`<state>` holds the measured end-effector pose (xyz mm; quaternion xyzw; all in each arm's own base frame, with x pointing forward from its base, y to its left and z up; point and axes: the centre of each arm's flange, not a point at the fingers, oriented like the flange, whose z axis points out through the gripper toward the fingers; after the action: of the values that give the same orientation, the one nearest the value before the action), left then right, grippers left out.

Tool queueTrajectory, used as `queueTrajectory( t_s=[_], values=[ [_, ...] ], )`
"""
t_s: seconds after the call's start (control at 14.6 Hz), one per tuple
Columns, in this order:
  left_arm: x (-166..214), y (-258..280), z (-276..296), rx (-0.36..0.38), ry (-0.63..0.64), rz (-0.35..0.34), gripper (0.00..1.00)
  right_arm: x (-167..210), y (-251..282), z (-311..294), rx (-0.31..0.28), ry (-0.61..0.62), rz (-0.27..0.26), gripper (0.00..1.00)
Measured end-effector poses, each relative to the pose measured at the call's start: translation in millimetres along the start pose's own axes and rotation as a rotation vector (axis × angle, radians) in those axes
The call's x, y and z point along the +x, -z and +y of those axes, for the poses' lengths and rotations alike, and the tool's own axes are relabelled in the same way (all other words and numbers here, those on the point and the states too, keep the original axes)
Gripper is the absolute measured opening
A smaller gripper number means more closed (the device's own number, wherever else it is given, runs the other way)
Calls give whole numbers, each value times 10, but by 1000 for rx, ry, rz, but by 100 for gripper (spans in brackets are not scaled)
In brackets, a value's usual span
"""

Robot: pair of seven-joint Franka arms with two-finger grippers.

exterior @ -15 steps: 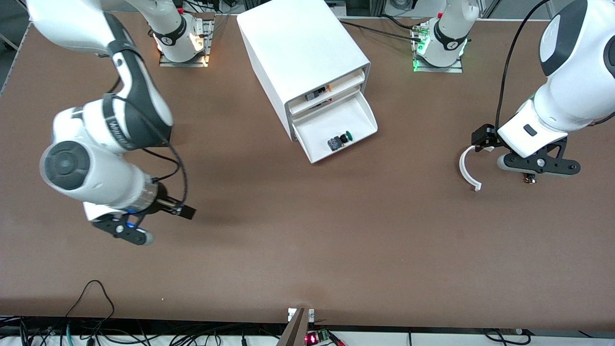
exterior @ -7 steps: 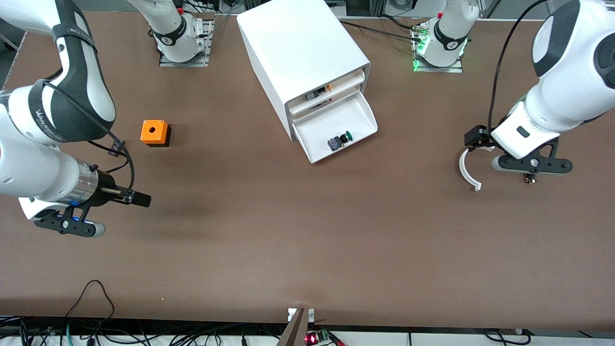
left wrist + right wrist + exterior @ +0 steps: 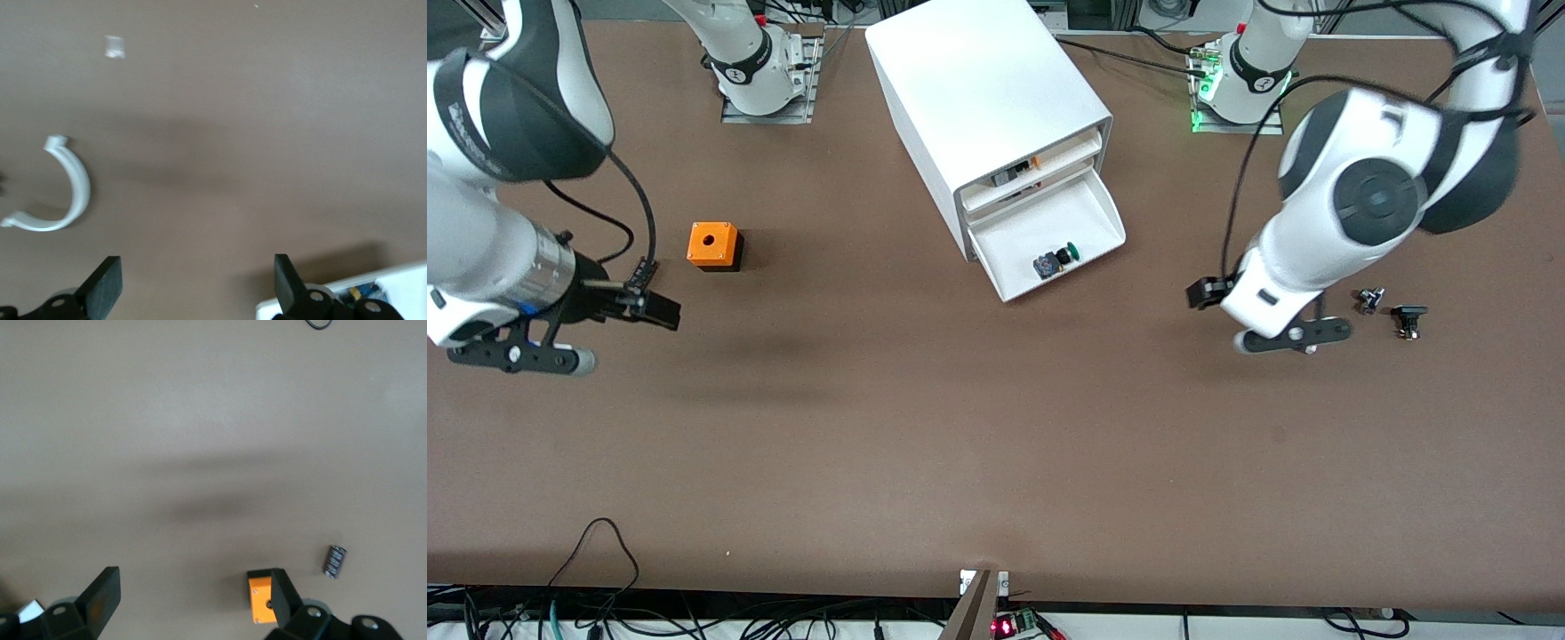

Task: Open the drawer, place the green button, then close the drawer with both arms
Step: 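Push the drawer closed into the cabinet with the left gripper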

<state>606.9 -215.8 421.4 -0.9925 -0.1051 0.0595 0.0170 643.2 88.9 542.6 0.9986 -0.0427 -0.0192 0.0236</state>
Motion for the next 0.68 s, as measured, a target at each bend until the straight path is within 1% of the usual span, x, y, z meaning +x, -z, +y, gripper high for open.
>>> queueTrajectory(
  t_s=[0.2,0.34,0.41,0.55,0.68],
  values=[
    [-262,-649,503,-46,87,35,100,-326,188,73,-27,15,9,100],
    [-512,-1068,747,-71,125,48,100,-522,314,75,-29,21,15,100],
    [-635,-1239,832,-69,134,40,100,-608,377,73,-21,26,11,100],
    [-829,-1484,974,-53,131,16,100,-739,508,130,16,37,7,100],
    [-899,-1643,1047,-54,131,8,100,-842,635,305,39,43,12,100]
  ],
)
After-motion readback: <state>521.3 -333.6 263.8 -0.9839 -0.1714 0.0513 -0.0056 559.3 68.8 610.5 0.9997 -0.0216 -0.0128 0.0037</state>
